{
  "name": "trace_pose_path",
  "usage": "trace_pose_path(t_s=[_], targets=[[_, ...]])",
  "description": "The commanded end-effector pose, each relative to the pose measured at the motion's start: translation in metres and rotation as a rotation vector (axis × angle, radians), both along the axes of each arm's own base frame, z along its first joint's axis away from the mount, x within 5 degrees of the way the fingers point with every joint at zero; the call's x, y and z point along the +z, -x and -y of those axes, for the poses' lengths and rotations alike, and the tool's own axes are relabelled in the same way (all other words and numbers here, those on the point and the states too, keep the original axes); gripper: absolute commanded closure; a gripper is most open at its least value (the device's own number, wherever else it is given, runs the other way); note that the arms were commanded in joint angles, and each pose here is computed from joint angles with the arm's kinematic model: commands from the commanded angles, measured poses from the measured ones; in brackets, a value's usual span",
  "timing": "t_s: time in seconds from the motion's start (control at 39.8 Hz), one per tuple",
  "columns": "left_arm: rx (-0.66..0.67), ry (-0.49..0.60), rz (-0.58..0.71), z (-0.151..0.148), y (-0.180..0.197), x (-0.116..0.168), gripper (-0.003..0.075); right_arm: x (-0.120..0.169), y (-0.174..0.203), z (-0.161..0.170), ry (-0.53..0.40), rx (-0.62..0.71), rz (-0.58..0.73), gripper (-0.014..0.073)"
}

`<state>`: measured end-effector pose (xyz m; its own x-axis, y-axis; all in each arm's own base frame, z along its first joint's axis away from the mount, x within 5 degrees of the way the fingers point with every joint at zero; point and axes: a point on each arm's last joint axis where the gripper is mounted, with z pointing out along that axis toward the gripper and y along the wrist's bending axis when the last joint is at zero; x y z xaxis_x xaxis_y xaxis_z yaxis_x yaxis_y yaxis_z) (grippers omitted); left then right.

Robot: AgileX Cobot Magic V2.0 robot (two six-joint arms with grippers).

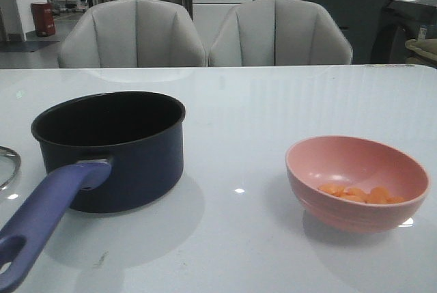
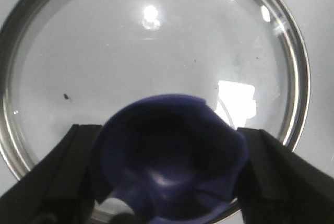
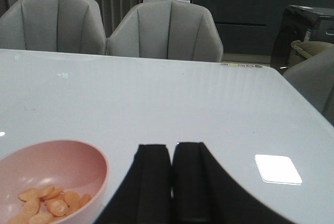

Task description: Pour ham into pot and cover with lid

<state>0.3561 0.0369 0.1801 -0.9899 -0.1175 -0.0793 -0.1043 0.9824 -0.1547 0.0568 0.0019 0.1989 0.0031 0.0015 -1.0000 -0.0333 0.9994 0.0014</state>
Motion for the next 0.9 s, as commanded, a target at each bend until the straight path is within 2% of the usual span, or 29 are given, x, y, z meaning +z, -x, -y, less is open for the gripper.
trace_pose_path(t_s=[0.0,0.1,0.18,0.38,0.5,0.7,0.88], targets=[[-0.004,0.012,0.045,0.001,-0.003,0.011,0.0295,0.004,0.001,0.000,0.003,-0.006,0.087,0.0447],[-0.013,0.013,0.037,0.001,-0.003,0.010,0.0124,0.004,0.001,0.000,0.003,-0.006,0.087,0.0447],[-0.017,0.017,0.020,0.002,-0.001,0.010,0.0055,0.004,0.001,0.000,0.003,-0.006,0.087,0.0447],[-0.016,0.029,0.012,0.003,-0.001,0.012,0.0052,0.004,0.001,0.000,0.003,-0.006,0.087,0.0447],[-0.014,0.047,0.024,0.004,-0.002,0.023,0.0052,0.004,0.001,0.000,0.003,-0.006,0.087,0.0447],[-0.021,0.033,0.158,0.009,0.004,0.062,0.0052,0.004,0.001,0.000,0.003,-0.006,0.087,0.0447],[-0.039,0.011,0.310,0.017,0.020,0.107,0.0052,0.004,0.001,0.000,0.003,-0.006,0.087,0.0447]])
